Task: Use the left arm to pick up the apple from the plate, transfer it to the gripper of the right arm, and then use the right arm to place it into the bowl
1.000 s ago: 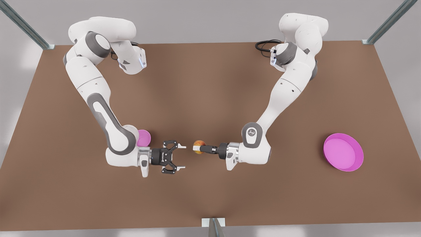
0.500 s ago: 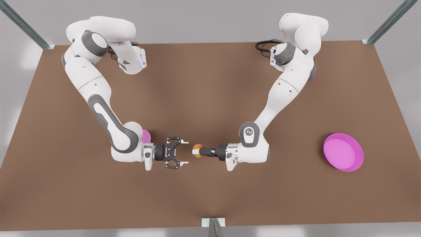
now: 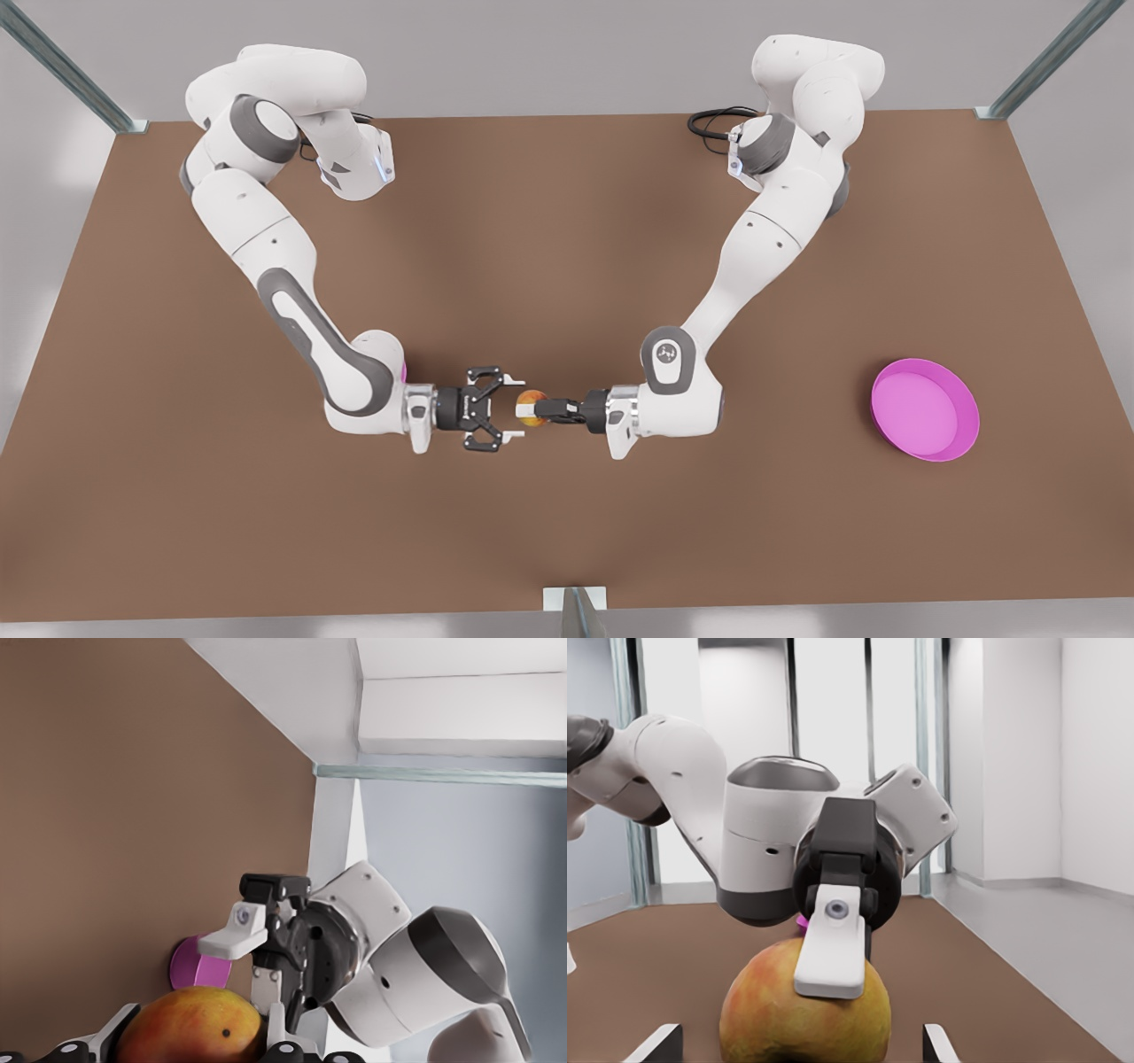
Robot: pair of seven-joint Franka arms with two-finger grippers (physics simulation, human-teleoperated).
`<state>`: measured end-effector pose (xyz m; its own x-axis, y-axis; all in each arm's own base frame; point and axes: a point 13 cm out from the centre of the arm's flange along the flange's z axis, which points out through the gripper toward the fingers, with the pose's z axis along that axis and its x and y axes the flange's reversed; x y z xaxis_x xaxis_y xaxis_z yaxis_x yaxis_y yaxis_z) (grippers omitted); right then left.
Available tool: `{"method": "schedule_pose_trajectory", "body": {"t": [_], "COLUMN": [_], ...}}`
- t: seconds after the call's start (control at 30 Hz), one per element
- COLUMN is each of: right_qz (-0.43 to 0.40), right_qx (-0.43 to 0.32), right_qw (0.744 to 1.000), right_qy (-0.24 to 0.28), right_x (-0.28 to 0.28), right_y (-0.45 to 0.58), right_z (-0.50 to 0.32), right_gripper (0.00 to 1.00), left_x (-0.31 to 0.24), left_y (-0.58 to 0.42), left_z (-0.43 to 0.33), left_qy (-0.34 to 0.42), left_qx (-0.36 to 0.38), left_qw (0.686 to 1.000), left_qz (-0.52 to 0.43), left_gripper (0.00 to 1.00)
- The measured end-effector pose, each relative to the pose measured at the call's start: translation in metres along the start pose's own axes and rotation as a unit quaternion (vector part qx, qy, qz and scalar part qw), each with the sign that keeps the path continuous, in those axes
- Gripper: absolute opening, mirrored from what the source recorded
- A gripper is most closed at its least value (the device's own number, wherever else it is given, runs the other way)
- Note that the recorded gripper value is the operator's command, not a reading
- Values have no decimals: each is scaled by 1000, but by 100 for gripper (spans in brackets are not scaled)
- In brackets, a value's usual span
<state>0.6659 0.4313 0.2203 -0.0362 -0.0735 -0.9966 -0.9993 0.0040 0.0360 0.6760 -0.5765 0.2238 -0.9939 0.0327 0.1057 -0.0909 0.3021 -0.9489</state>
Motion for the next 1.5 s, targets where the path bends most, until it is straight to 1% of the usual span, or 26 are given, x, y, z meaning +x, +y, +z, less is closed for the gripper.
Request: {"method": "schedule_pose_trajectory", "body": {"t": [0.53,0.57,0.6,0.63,0.73,0.77,0.8,0.97,1.07,1.13,1.17,1.2,1.23,1.27,1.3,1.33,1.37,1.4,1.43,1.47,1.5], "right_qz": [-27,-27,-27,-28,-29,-30,-30,-31,-40,-61,-73,-89,-114,-145,-176,-199,-212,-219,-223,-225,-224], "right_qx": [8,8,10,10,11,11,11,12,21,26,24,19,10,-5,-26,-50,-74,-99,-124,-149,-170], "right_qw": [1000,1000,1000,1000,999,999,999,999,999,998,997,995,991,982,970,955,940,924,906,887,867], "right_qy": [-8,-8,-10,-10,-10,-10,-10,-12,-9,9,22,41,74,118,167,212,256,298,337,376,411], "right_x": [-1,-1,1,2,3,2,2,0,-3,-4,-1,2,6,9,9,15,27,41,55,68,78], "right_y": [2,1,0,-1,-2,-2,-2,-3,-14,-28,-32,-36,-42,-47,-51,-53,-53,-50,-46,-41,-37], "right_z": [26,26,27,27,27,28,28,26,8,-21,-32,-48,-73,-103,-133,-163,-194,-226,-256,-284,-312], "right_gripper": [100,89,70,67,62,62,62,62,63,63,63,63,63,63,63,63,63,63,63,63,63], "left_x": [-2,-2,-2,-2,-2,-2,-2,-2,-11,-39,-61,-83,-92,-80,-56,-35,-19,-6,13,58,96], "left_y": [0,0,0,0,1,1,0,-3,-7,-14,-12,-13,-24,-43,-56,-55,-49,-39,-27,-10,-4], "left_z": [-1,-1,-1,-1,-1,-1,-1,-1,-16,-67,-119,-192,-267,-321,-346,-367,-390,-412,-431,-445,-456], "left_qy": [-5,-5,-5,-5,-5,-5,-5,-5,-13,-32,-44,-58,-65,-52,-19,12,37,55,74,94,99], "left_qx": [-1,-1,-1,-1,-1,-1,0,5,5,9,8,-5,-39,-106,-193,-272,-345,-404,-470,-560,-606], "left_qw": [1000,1000,1000,1000,1000,1000,1000,1000,1000,999,999,998,996,988,970,948,922,898,867,814,783], "left_qz": [4,4,4,4,5,5,5,11,14,15,17,28,56,101,144,166,173,166,148,118,96], "left_gripper": [65,65,65,65,65,71,100,100,100,100,100,100,100,100,100,100,100,100,100,100,100]}}
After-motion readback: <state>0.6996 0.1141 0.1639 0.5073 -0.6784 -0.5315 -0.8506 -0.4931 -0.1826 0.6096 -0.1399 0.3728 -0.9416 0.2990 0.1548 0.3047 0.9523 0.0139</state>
